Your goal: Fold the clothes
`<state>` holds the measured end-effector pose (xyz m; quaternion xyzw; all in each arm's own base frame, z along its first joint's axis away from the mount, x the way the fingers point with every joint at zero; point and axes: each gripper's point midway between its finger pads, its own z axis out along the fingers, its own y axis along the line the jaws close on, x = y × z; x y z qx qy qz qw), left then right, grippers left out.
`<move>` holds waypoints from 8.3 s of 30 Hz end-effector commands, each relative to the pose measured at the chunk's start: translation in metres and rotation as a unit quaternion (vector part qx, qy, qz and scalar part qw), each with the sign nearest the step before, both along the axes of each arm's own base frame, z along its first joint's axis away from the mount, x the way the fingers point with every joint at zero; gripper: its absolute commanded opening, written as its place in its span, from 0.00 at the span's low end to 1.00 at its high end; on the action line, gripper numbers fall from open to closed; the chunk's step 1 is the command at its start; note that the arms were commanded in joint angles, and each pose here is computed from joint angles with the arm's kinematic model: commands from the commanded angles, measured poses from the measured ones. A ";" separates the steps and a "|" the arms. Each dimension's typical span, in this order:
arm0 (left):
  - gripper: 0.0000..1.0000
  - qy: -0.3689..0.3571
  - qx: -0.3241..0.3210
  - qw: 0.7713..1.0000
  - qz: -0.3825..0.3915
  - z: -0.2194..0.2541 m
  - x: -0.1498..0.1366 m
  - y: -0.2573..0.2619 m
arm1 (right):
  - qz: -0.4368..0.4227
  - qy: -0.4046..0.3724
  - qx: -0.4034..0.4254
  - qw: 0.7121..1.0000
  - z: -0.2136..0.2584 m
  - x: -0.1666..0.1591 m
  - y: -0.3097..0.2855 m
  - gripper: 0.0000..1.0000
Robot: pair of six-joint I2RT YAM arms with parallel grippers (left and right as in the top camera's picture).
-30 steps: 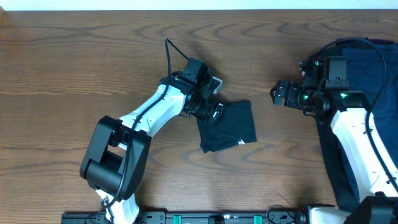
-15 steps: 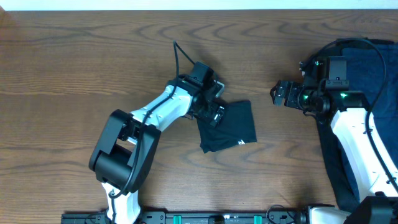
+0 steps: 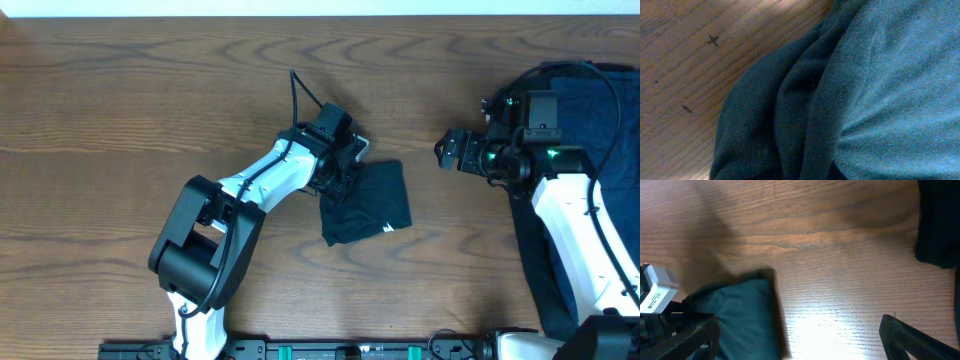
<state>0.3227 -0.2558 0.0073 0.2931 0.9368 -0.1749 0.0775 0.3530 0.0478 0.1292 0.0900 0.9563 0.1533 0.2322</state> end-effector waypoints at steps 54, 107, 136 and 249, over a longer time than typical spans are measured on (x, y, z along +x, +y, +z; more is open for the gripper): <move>0.06 -0.166 0.094 0.819 0.541 0.019 0.126 0.454 | 0.001 -0.003 -0.005 1.000 0.001 0.001 -0.002 0.99; 0.06 -0.162 -0.121 0.785 0.585 0.115 0.130 0.406 | 0.001 -0.003 -0.005 1.000 0.001 0.001 -0.002 0.99; 0.06 -0.074 -0.015 0.723 0.687 0.022 0.084 0.478 | 0.001 -0.003 -0.005 1.000 0.001 0.001 -0.002 0.99; 0.98 -0.090 -0.049 0.768 0.632 0.184 0.022 0.353 | 0.031 -0.473 0.011 0.881 0.160 -0.199 0.005 0.99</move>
